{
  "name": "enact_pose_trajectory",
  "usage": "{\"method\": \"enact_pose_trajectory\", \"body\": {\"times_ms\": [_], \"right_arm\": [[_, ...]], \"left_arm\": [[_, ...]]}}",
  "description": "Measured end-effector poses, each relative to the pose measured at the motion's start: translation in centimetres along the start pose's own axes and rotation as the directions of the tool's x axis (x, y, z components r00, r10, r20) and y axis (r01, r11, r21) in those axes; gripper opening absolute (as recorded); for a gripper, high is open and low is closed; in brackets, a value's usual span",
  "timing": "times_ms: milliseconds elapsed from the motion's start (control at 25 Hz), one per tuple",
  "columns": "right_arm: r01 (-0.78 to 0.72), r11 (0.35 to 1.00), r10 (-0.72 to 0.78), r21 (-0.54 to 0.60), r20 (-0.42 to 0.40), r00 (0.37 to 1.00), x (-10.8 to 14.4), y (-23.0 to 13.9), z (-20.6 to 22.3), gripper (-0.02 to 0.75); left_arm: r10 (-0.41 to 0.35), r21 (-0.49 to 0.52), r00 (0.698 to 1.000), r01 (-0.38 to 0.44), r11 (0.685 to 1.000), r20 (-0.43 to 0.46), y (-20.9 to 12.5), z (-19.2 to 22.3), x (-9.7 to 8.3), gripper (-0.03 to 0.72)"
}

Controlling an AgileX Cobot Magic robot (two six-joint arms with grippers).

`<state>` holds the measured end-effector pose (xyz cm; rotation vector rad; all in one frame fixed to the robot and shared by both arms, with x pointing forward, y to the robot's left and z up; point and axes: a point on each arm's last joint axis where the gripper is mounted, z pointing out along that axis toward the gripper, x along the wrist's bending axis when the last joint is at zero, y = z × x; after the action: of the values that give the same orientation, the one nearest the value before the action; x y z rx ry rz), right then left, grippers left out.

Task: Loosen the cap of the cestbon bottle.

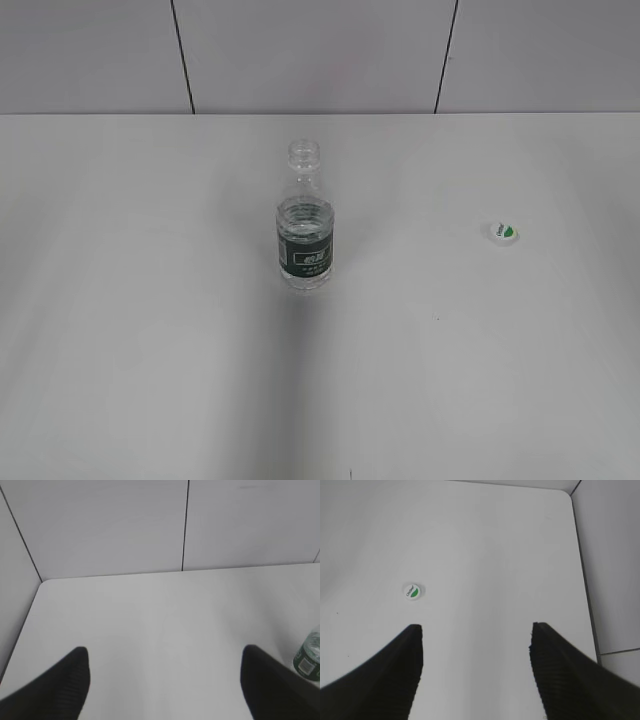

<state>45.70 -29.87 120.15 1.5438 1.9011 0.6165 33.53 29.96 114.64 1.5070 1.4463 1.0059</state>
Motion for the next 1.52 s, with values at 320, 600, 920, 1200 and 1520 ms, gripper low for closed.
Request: {"method": "enact_pose_trajectory", "body": {"times_ms": [320, 600, 920, 1200, 1520], "right_arm": [[-0.001, 0.995, 0.003, -0.098, 0.021, 1.000, 0.1, -1.0, -3.8, 0.513], [0.000, 0.994, 0.002, -0.112, 0.024, 1.000, 0.3, -2.1, -4.5, 0.513], [0.002, 0.992, 0.001, -0.127, 0.026, 1.000, 1.0, -5.3, -4.9, 0.513], [0.012, 0.982, -0.004, -0.189, 0.040, 0.999, 1.9, -10.1, -7.3, 0.513], [0.015, 0.973, -0.004, -0.232, 0.050, 0.999, 3.4, -17.2, -7.6, 0.512]], "left_arm": [[0.023, -0.072, 1.000, -0.024, 0.997, -0.016, -5.4, -5.6, -0.2, 0.563], [0.027, -0.068, 1.000, -0.028, 0.997, -0.015, -9.9, -8.2, -0.5, 0.561], [0.034, 0.042, 0.999, -0.033, 0.999, -0.008, -11.5, -7.0, -0.5, 0.561], [0.034, 0.073, 0.999, -0.034, 0.997, -0.005, -12.0, -6.7, -0.5, 0.561], [0.035, 0.075, 0.999, -0.035, 0.997, -0.005, -12.0, -6.7, -0.5, 0.561]]}}
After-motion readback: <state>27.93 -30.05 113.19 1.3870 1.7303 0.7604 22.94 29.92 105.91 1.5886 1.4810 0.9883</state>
